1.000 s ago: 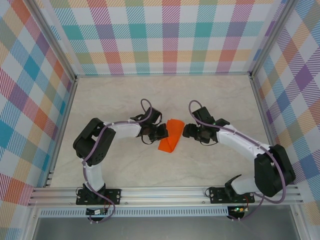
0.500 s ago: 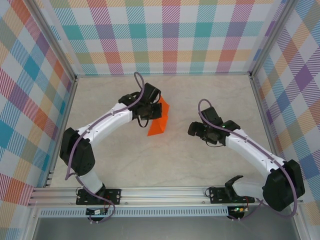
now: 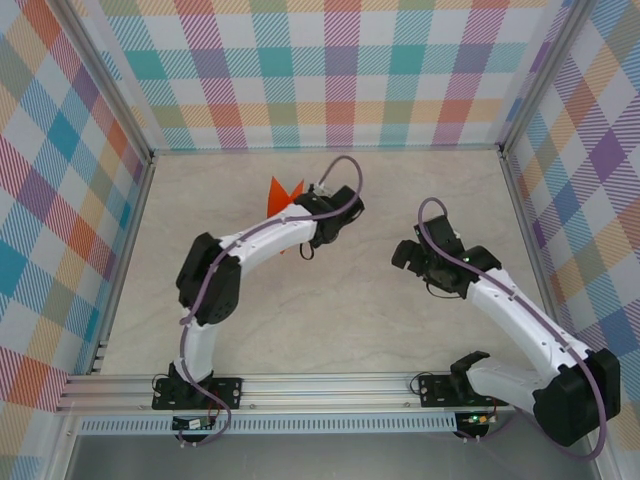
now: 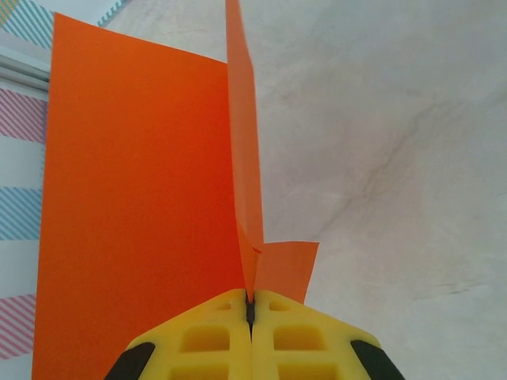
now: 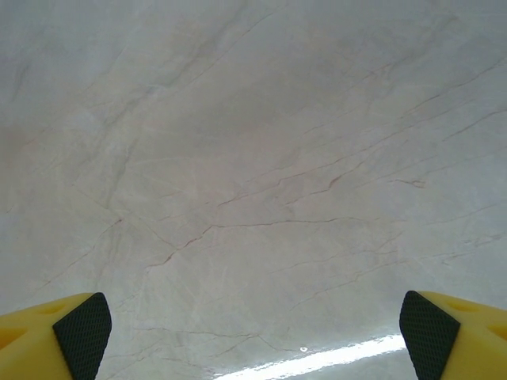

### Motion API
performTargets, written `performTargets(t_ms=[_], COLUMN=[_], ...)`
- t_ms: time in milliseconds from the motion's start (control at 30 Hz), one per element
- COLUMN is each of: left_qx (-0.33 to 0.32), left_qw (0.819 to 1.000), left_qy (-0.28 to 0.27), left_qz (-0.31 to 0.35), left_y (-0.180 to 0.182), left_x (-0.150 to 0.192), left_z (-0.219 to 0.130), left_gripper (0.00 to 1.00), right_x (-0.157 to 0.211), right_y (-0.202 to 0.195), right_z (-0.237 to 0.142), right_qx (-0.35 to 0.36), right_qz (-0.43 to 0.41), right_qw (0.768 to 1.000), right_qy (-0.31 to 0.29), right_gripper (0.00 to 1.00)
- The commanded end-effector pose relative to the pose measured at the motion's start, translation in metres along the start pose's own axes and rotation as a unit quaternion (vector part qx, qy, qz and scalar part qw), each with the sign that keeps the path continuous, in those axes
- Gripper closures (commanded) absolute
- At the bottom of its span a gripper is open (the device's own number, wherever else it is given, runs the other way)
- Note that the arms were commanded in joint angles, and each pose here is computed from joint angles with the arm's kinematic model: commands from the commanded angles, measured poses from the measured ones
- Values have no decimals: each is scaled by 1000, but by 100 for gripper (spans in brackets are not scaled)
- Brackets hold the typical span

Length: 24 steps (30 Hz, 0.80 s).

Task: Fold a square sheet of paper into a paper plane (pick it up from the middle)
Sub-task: Turn over the paper at the center of the table.

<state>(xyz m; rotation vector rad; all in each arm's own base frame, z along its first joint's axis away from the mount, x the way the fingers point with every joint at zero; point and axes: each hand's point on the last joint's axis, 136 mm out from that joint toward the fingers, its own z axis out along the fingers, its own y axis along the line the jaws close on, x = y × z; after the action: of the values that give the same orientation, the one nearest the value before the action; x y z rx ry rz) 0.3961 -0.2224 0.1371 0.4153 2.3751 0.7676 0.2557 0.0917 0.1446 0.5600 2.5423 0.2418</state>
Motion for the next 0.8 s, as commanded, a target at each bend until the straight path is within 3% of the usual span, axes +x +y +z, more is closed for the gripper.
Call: performTargets(t_ms=[0, 300, 533, 767], left_qx=[-64, -31, 28, 178], left_qw=[996, 996, 997, 983], left_qy=[-14, -1, 11, 31], left_qz=[52, 89, 75, -5], left_y=[3, -75, -115, -140], left_x=[-3, 20, 36, 27], left_z=[0, 14, 6, -35], left_gripper=[99, 99, 95, 63], right_x=[-3, -10, -13, -20], right_y=[-25, -47, -47, -31], right_z=[-10, -26, -25, -25], right_qx=[37, 60, 61, 32], right_qz=[22, 48, 53, 43], right_qw=[999, 996, 996, 998], right_qy=[-18, -45, -44, -37], right_gripper=[3, 3, 3, 4])
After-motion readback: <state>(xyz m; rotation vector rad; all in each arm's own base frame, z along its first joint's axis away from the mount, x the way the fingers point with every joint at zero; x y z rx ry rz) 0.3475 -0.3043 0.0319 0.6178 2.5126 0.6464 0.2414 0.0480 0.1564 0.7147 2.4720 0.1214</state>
